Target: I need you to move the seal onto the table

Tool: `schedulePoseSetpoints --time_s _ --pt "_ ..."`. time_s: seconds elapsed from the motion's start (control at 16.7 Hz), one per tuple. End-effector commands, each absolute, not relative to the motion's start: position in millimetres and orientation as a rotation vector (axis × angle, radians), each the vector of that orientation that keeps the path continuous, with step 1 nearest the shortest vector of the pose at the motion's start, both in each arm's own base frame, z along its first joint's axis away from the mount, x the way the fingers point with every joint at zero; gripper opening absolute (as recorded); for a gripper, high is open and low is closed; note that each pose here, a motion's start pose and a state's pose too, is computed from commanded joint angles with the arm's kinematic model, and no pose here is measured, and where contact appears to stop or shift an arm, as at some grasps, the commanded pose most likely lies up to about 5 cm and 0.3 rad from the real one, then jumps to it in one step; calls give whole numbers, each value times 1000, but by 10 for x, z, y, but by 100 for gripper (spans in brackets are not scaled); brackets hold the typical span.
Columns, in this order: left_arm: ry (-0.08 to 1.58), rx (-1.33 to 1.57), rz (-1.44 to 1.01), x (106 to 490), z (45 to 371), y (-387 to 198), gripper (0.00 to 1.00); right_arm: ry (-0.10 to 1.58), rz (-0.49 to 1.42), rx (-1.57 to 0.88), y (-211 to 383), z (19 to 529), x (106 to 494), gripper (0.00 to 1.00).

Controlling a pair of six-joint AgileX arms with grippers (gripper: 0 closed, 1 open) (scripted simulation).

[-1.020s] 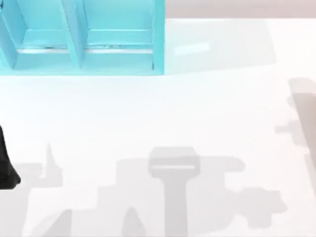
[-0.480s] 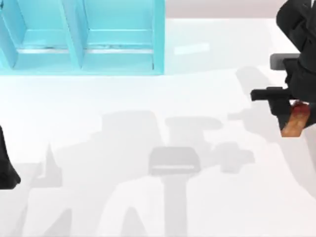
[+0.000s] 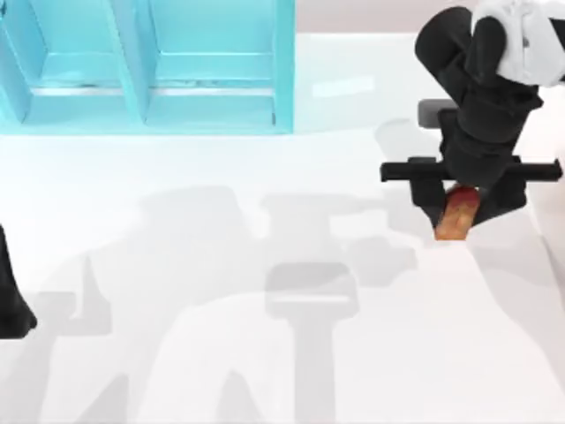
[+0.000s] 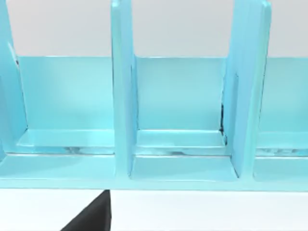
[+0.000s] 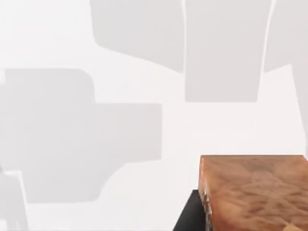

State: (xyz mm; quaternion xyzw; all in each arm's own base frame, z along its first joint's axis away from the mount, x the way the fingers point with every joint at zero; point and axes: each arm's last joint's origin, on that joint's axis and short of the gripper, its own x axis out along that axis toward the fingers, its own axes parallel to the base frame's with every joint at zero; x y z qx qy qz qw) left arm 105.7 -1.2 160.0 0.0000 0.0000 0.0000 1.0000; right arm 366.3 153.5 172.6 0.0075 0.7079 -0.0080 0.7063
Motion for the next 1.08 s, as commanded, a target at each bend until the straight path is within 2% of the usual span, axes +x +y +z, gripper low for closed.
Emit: schedulePoseSetpoints --time_s 0.48,0.72,1.08 --pt "0 0 0 1057 1600 -12 100 1569 -15 12 1556 1297 3668 0" --pt "0 0 0 1057 1600 -12 100 1569 -15 12 1556 1276 3667 0" --pt "0 0 0 1057 1600 -12 100 1569 -15 12 1556 1276 3667 45"
